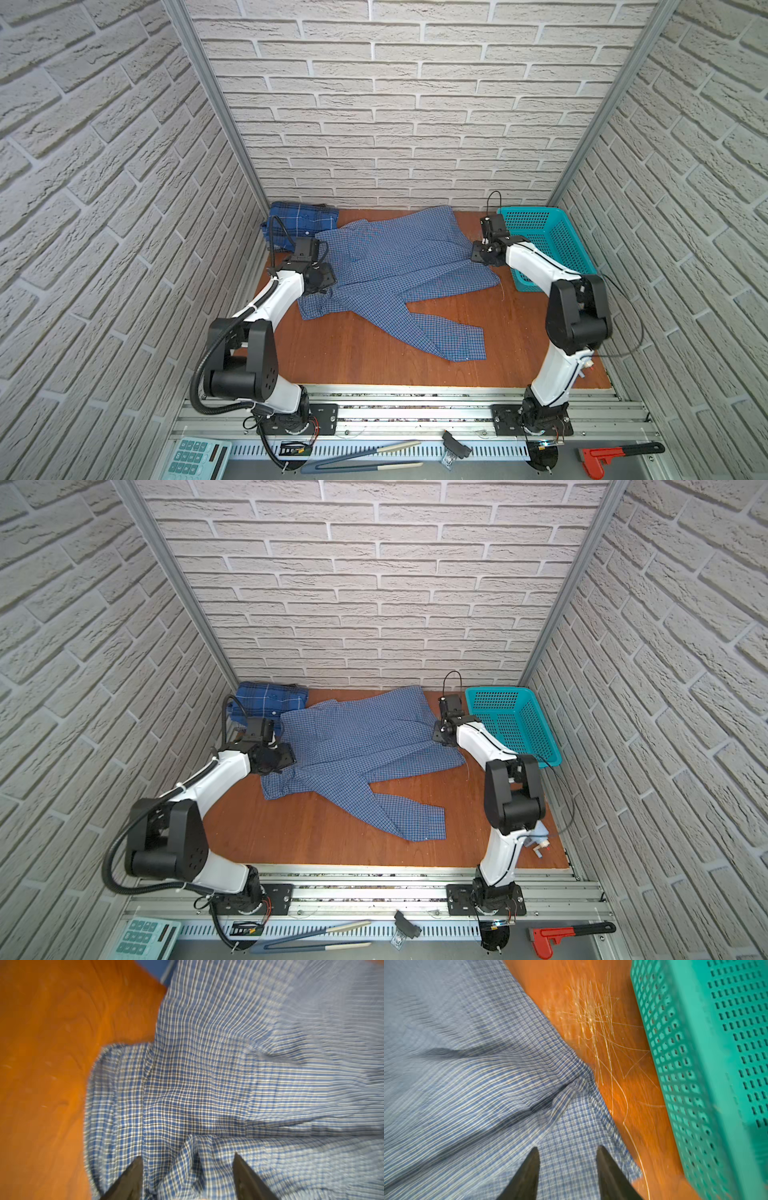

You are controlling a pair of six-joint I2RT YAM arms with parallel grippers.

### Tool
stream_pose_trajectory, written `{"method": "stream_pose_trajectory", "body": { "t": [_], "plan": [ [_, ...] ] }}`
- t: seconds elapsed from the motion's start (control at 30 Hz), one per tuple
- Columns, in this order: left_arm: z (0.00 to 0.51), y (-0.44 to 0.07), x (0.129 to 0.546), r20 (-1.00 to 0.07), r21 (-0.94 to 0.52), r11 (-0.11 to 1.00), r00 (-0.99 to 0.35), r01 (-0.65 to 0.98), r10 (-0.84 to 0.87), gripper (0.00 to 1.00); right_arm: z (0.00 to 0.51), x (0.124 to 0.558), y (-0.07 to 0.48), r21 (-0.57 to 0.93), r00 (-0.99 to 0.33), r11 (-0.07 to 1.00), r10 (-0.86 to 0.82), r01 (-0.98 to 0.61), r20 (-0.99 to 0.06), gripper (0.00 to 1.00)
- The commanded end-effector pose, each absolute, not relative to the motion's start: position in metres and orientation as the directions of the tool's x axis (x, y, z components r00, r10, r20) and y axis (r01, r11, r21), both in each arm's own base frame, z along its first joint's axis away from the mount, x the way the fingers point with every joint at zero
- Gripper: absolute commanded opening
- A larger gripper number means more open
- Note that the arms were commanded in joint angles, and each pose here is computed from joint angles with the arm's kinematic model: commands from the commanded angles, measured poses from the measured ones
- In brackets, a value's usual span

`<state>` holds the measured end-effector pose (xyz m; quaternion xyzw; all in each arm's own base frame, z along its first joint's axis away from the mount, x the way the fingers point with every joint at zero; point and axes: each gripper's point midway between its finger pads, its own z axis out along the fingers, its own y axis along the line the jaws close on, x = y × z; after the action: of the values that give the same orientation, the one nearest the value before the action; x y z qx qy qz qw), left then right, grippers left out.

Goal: Fold and stack the long sleeve shirts

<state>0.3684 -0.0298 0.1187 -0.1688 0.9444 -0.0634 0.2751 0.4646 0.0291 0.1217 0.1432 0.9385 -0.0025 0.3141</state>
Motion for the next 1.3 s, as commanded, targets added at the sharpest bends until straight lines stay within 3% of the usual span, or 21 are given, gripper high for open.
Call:
{"method": "stream_pose_trajectory", "body": {
  "t": [0.0,0.13,0.43,0.67,0.87,1.1,1.27],
  "plan": [
    [0.135,-0.031,0.362,-0.533,-0.199,0.939,-0.774,-0.279,-0.343,0.75,0.131,0.476,0.064,0.229,-0.718,0.967,0.239,0.112,-0.654,0.51],
    [0.115,-0.031,0.366,-0.532,-0.221,0.928,-0.761,-0.299,-0.371,0.76,0.083,0.464,0.070,0.202,-0.797,0.968,0.239,0.149,-0.555,0.47],
    [0.075,-0.041,0.385,-0.481,-0.245,0.920,-0.785,-0.307,-0.390,0.76,0.031,0.393,0.046,0.135,-0.833,0.957,0.290,0.256,-0.472,0.44],
    [0.077,-0.031,0.393,-0.494,-0.173,0.937,-0.796,-0.305,-0.350,0.80,0.005,0.343,0.025,0.077,-0.855,0.946,0.319,0.316,-0.408,0.43],
    [0.091,-0.019,0.396,-0.532,-0.109,0.943,-0.783,-0.315,-0.323,0.84,0.004,0.283,0.022,0.130,-0.839,0.918,0.396,0.375,-0.373,0.46],
    [0.073,-0.024,0.384,-0.510,-0.150,0.933,-0.783,-0.327,-0.357,0.80,0.052,0.261,0.065,0.241,-0.850,0.946,0.306,0.218,-0.430,0.53],
    [0.073,-0.023,0.375,-0.520,-0.168,0.927,-0.768,-0.336,-0.373,0.81,0.054,0.214,0.117,0.251,-0.904,0.966,0.164,0.066,-0.394,0.69]
  ]
}}
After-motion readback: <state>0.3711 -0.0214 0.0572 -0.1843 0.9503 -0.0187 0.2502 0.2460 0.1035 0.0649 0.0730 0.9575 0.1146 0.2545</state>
